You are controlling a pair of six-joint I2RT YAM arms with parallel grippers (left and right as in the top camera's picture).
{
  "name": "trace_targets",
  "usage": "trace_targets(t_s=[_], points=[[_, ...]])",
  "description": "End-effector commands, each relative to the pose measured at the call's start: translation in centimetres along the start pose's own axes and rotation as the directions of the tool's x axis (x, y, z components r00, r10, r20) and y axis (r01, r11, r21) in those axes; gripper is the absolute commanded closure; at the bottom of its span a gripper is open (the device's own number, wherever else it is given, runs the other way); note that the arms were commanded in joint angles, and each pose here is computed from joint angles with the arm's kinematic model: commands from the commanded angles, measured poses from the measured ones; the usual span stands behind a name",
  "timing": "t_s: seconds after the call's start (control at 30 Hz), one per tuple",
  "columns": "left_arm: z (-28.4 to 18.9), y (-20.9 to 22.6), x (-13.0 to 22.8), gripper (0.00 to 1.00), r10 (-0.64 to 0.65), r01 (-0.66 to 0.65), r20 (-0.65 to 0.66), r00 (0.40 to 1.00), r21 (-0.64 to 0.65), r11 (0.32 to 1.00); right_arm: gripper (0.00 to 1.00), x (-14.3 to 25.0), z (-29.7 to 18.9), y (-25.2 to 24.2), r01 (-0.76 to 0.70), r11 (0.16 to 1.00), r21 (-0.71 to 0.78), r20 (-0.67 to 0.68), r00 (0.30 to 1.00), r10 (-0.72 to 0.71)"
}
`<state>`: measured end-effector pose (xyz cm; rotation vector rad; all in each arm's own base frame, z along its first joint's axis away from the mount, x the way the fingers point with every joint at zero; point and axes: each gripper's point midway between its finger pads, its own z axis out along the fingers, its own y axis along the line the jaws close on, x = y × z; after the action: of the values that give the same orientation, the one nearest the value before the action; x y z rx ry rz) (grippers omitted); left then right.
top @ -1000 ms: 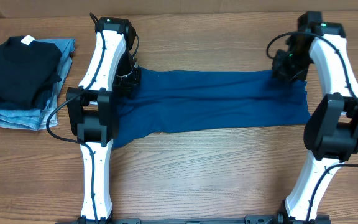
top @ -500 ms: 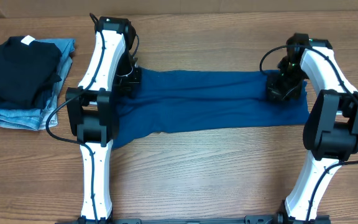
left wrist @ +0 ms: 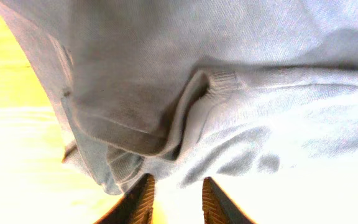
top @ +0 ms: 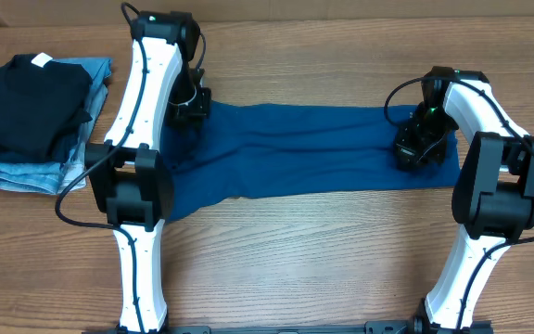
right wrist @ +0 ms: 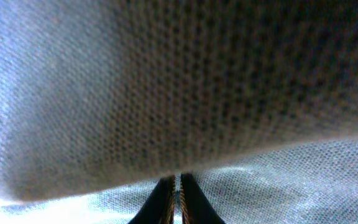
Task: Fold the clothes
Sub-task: 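Hold the folded strip ends and move the right gripper leftward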
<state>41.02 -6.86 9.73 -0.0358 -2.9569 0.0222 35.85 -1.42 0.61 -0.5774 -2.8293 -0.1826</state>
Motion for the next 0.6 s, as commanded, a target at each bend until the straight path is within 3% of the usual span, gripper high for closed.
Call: trace_targets(t_s=[0.0,0.07,0.2,0.4,0.5,0.57], points=[[1.2,0.3,1.7,0.52,0.001,-0.004,-0.069,0.998,-0.04,0.999,0.91,0.3,-1.1,-0.1,-0.006,1.0,0.0,0.015,1.0,0.006],[2.3,0.6,2.6,0.49,-0.005,-0.001,-0.116,0.993,-0.046,0.999,0.91,-0.3,-2.5,0.4,0.001,1.0,-0.021,0.055,0.998,0.0],[1.8,0.3,1.6,0.51,0.002,-0.005,-0.071,0.997,-0.04,0.999,0.9,-2.1,-4.9,1.6,0.025,0.998,-0.066,0.156,0.988,-0.015],[2.0,-1.2,0.3,0.65,0.044,-0.044,-0.01,0.999,-0.037,0.998,0.95,-3.7,-5.6,2.2,0.044,0.995,-0.087,0.229,0.973,-0.023],[2.0,-2.1,-0.2,0.82,0.064,-0.063,0.016,0.998,-0.037,0.997,0.96,-4.2,-5.7,2.4,0.052,0.994,-0.092,0.251,0.968,-0.027],[2.0,-2.7,-0.4,0.83,0.078,-0.076,0.028,0.997,-0.039,0.996,0.96,-4.4,-5.8,2.5,0.054,0.994,-0.094,0.257,0.966,-0.028]])
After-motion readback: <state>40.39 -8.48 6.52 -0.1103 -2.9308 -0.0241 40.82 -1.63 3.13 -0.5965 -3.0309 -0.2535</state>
